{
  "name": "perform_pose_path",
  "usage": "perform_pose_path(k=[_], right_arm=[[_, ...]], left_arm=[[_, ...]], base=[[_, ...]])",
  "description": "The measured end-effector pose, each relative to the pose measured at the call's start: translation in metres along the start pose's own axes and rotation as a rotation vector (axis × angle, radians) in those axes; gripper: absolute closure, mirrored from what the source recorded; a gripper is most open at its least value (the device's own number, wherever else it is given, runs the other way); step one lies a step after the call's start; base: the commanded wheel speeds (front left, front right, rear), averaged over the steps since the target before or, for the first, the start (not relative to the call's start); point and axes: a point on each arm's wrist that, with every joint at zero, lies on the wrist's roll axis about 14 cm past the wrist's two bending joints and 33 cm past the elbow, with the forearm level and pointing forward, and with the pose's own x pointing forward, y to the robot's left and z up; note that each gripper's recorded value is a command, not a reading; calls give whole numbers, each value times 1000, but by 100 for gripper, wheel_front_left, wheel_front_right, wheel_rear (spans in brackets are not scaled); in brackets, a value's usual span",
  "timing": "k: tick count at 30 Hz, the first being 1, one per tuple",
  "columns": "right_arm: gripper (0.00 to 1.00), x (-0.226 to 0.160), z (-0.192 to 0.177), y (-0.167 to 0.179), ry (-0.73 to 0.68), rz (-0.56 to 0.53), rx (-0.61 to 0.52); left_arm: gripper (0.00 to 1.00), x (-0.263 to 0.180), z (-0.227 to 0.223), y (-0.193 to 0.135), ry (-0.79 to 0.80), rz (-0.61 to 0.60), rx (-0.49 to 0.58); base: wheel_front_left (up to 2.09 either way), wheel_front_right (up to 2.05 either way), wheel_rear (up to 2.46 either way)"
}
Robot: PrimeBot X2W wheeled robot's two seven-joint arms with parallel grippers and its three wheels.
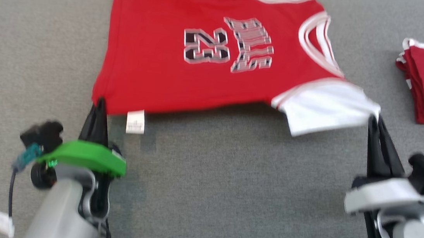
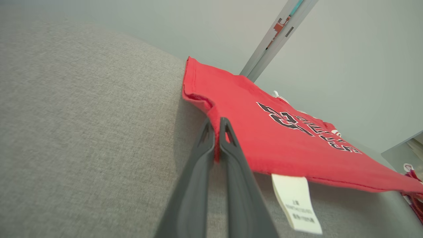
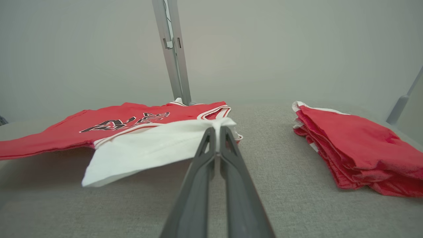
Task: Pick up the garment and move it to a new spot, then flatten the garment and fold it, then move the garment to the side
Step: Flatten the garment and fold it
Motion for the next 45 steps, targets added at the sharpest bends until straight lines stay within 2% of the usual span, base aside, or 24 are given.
perform_pose_path(k=[9, 15, 20, 28, 38, 45], right_arm=[[100, -87, 18, -7, 62, -33, 42], [100, -108, 4, 7, 150, -2, 95], [100, -104, -18, 24, 238, 46, 101], [100, -85, -46, 18, 352, 35, 77], [100, -43, -46, 13, 362, 29, 79], [100, -7, -43, 22, 397, 58, 19]], left_arm=[[100, -88, 16, -9, -82, 25, -27], [100, -111, 13, -10, -43, 54, -41], [100, -112, 0, -10, 17, 63, -38], [100, -103, -9, -3, 63, 90, -26], [100, -71, -8, -10, 90, 94, -63], [100, -39, -12, -17, 151, 97, -33]], base=[[0, 0, 0], [0, 0, 0], [0, 0, 0], [0, 0, 0], [0, 0, 0], [0, 0, 0]])
